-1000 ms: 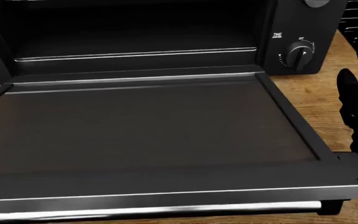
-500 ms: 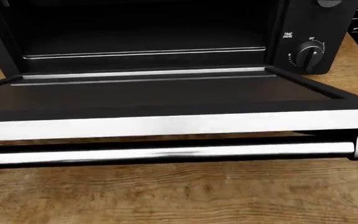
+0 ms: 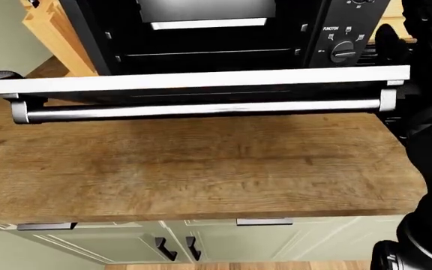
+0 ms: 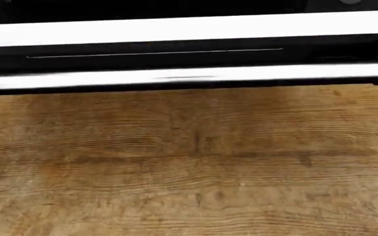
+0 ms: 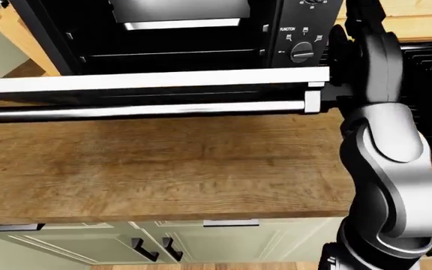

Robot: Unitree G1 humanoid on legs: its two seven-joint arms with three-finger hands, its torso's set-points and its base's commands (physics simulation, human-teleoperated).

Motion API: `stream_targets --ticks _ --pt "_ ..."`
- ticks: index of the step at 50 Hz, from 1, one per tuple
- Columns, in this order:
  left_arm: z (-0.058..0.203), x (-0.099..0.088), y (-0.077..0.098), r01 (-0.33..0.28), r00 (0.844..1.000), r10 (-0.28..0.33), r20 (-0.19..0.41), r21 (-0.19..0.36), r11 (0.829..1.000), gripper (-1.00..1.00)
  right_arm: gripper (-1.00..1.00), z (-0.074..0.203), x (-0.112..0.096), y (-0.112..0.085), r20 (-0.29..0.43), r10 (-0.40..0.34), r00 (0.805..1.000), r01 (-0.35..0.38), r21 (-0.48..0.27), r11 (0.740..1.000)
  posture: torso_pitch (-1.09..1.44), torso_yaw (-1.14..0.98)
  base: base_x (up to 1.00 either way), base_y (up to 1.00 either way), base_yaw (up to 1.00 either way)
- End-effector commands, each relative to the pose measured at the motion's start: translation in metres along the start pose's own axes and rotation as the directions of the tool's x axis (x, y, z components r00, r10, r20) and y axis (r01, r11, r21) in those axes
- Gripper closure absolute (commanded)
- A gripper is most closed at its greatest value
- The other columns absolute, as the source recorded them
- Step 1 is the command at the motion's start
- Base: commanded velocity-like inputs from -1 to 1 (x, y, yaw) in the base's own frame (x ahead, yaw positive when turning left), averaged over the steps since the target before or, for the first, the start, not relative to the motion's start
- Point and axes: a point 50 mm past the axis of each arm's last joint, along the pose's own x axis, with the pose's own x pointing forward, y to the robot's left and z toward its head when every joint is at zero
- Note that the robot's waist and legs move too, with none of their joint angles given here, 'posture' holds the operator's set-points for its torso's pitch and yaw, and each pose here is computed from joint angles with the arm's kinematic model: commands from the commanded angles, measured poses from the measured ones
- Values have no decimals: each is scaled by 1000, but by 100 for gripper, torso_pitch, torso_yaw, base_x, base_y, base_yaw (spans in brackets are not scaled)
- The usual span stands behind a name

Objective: Close the toaster oven door.

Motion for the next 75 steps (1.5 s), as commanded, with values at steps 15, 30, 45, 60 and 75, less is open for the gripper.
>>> stream_targets --ticks 15,30,45,60,75 --pt "16 2 11 -49 995 45 90 50 998 -100 -100 42 16 5 184 14 983 -14 0 1000 0 0 0 0 0" --pt "6 -5 9 -50 995 41 95 98 994 -100 -100 53 28 6 213 13 977 -12 -8 1000 0 0 0 0 0" --pt "7 -13 13 -46 997 40 69 98 994 -100 -100 58 34 3 222 5 975 -1 -16 1000 0 0 0 0 0" --pt "8 -34 -3 12 998 -16 55 77 997 -100 -100 62 39 2 228 2 974 3 -22 1000 0 0 0 0 0" --pt "16 -62 -18 40 997 -42 58 34 999 -100 -100 65 41 1 234 -1 972 8 -30 1000 0 0 0 0 0"
